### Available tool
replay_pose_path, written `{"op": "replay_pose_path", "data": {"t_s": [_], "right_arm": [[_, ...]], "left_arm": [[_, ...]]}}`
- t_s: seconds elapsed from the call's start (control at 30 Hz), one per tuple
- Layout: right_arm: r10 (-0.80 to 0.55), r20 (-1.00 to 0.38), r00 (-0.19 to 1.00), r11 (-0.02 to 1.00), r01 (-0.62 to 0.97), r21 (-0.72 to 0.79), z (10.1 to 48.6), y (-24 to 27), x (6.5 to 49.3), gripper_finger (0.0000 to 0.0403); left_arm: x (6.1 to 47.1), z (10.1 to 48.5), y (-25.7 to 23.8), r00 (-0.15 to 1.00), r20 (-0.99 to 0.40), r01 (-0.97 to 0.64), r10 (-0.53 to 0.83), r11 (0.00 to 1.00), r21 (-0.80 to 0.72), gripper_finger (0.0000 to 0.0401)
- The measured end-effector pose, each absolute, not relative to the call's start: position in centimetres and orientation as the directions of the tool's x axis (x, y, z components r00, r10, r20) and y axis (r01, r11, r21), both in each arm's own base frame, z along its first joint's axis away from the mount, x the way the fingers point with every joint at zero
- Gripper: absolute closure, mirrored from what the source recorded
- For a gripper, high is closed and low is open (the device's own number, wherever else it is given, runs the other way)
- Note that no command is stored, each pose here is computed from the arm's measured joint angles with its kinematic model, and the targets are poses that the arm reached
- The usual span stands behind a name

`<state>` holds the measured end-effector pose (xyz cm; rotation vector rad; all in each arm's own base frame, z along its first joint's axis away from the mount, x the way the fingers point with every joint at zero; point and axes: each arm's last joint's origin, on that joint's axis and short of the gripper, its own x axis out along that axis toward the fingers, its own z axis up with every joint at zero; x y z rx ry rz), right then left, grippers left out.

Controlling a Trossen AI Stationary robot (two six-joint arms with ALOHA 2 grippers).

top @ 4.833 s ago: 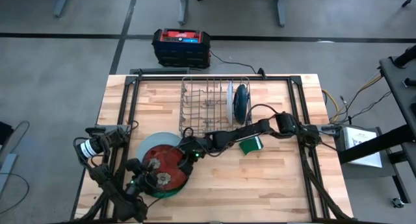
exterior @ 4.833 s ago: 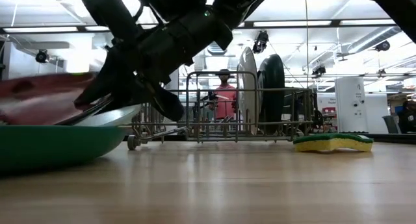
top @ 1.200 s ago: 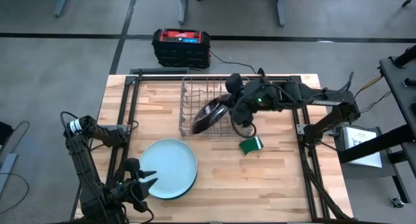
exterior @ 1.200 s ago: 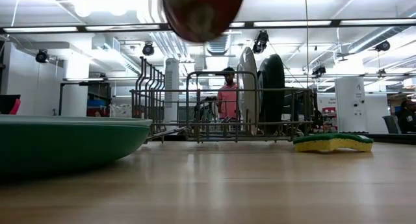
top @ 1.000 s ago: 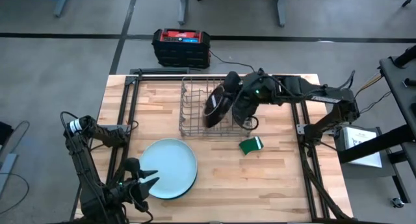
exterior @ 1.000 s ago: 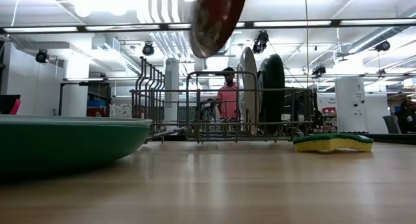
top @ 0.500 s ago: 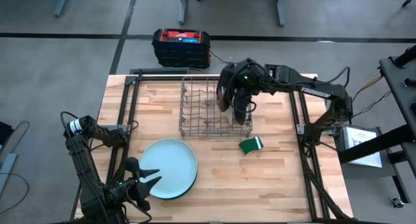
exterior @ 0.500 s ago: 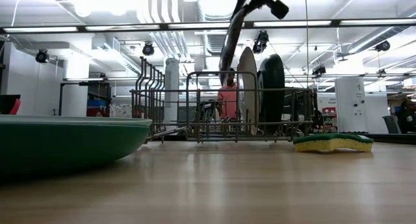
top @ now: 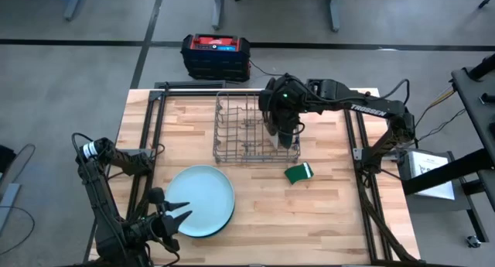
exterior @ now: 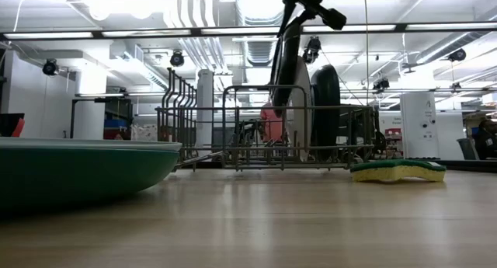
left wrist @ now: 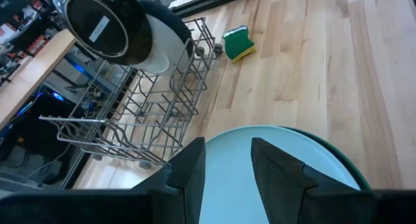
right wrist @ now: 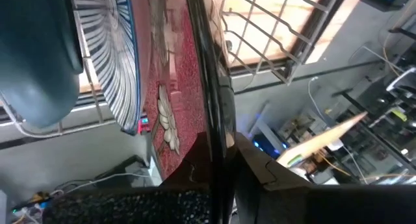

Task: Sort dishes
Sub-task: Put the red plate into the dish rack

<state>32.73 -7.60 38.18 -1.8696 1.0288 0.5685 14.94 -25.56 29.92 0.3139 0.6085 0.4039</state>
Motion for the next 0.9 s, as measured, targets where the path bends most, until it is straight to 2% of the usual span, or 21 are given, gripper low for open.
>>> {"op": "replay_pose_path", "data": {"t_s": [0.9], "right_arm": [[-0.398, -0.815, 0.421, -0.236, -0.906, -0.352, 32.3, -8.5, 37.0, 0.0391]], "left_arm": [[15.0, 30.0, -25.6, 0.758, -0.467, -0.285, 0.455, 0.876, 0.39, 0.0285]]}}
